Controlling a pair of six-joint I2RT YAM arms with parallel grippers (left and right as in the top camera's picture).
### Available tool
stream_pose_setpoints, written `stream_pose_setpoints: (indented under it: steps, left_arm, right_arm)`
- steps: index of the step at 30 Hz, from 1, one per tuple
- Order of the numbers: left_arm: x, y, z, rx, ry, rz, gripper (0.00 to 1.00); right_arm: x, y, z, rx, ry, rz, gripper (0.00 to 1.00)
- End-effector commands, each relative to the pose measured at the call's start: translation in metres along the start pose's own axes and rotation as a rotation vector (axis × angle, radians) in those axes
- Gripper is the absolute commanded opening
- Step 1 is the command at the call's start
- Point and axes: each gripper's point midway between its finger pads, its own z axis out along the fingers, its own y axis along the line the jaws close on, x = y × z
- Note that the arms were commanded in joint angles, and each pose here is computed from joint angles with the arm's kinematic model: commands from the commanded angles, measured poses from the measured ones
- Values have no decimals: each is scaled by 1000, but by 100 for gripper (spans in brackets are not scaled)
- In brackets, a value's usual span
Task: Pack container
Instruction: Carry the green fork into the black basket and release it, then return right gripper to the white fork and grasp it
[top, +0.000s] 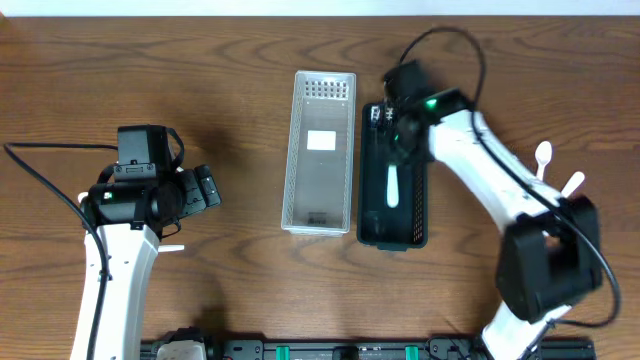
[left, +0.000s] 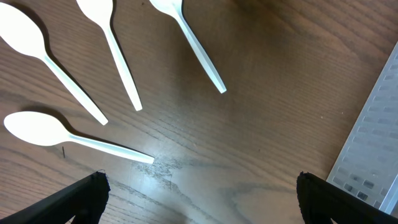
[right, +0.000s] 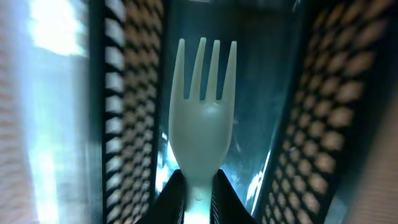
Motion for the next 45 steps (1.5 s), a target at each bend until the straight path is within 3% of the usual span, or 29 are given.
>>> stream_pose_setpoints:
  steps: [1,3,5,6,9,10,14,17,21,25,30,45]
  left_arm:
    - [-7,1,-4,-6,-16,12,98]
    - [-7,1,-4,-6,-16,11,98]
    - [-7,1,-4,-6,-16,12,98]
    - [-7,1,-4,-6,-16,11,98]
    - [-7,1,-4,-7,-16,11,98]
    - [-7,1,-4,-7,-16,12,98]
    - [-7,1,-4,-6,-16,12,98]
    - [-7,1,-4,-6,-16,12,98]
    - [-7,1,-4,-6,-16,12,98]
    - [-7,1,-4,-6,-17,12,98]
    - [-7,1,-4,-6,-17,12,98]
    - [-7,1,-4,-6,-16,11,98]
  right_arm:
    - [3,1,5,18,1,25,7]
    - [-1,2,1,10,-18,26,28]
    - [-8,3,-5,0,-41,25,33]
    - [-13,5,-9,-12,-52,13,41]
    - [-26,4,-33,-24,-93,-31,86]
    - [-32,1,-43,-21,-111,-40,89]
    - [-62,-33,-96,20,-228,30,91]
    - [-75,-76,-126,55,-301,129,99]
    - [-68,-150,-135,138,-273,259,99]
    - [-44,-206,-114,200,-157,270,99]
    - [-9,-244,-71,223,-27,280,99]
    - [34,-247,20,151,-11,214,99]
